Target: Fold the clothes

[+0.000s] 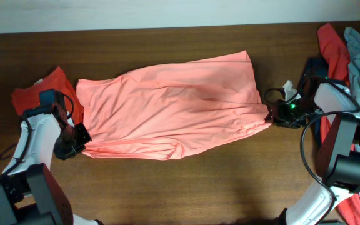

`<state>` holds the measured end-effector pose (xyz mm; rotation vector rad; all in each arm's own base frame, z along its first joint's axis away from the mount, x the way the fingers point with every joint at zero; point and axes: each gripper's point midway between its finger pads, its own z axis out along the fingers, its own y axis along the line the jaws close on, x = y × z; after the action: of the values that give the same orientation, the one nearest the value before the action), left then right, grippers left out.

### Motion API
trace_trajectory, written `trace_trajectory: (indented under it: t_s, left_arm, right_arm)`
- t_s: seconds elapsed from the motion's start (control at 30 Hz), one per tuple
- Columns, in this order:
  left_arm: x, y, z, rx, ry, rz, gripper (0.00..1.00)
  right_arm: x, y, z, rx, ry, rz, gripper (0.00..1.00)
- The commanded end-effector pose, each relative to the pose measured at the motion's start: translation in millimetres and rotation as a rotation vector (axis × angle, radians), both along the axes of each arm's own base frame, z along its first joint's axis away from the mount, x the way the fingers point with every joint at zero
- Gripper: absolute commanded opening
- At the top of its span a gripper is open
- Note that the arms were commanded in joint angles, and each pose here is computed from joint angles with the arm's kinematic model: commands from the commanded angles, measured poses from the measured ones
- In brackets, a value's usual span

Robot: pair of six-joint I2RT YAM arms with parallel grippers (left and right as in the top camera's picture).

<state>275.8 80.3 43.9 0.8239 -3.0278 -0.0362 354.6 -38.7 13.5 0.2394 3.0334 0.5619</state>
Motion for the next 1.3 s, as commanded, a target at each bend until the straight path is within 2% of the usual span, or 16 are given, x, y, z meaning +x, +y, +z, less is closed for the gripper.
trace_trajectory:
  t_s: [0.0, 0.17, 0.27, 0.4, 0.63, 1.03, 1.27]
  left_arm:
    - [-0.5, 0.2, 3.1, 0.002, -0.012, -0.006, 0.0]
    - [-0.5, 0.2, 3.1, 0.002, -0.012, -0.006, 0.0]
    - [-0.6, 0.2, 3.1, 0.002, -0.012, -0.006, 0.01]
    - [-0.7, 0.1, 3.1, 0.002, -0.011, -0.006, 0.0]
    - [-1.5, -0.1, 3.3, 0.001, -0.008, -0.007, 0.0]
    - [1.1, 0.5, 24.7, 0.003, -0.016, -0.029, 0.0]
    - [4.2, -3.1, 50.1, 0.003, -0.107, -0.031, 0.0]
  right_arm:
    - [1.9, 14.4, -1.2, 0.029, -0.004, 0.023, 0.47]
    - [3.6, 18.0, -2.8, 0.006, -0.005, 0.041, 0.45]
    - [1.9, 14.1, -4.3, -0.016, 0.009, 0.029, 0.38]
    - [-2.5, 5.4, -7.0, -0.065, 0.038, 0.008, 0.04]
    - [-18.0, 1.2, 4.4, -0.1, 0.091, -0.01, 0.04]
    - [-43.0, 6.7, 105.6, -0.141, -0.069, -0.023, 0.04]
    - [-72.7, 2.6, 132.7, -0.205, -0.06, -0.036, 0.04]
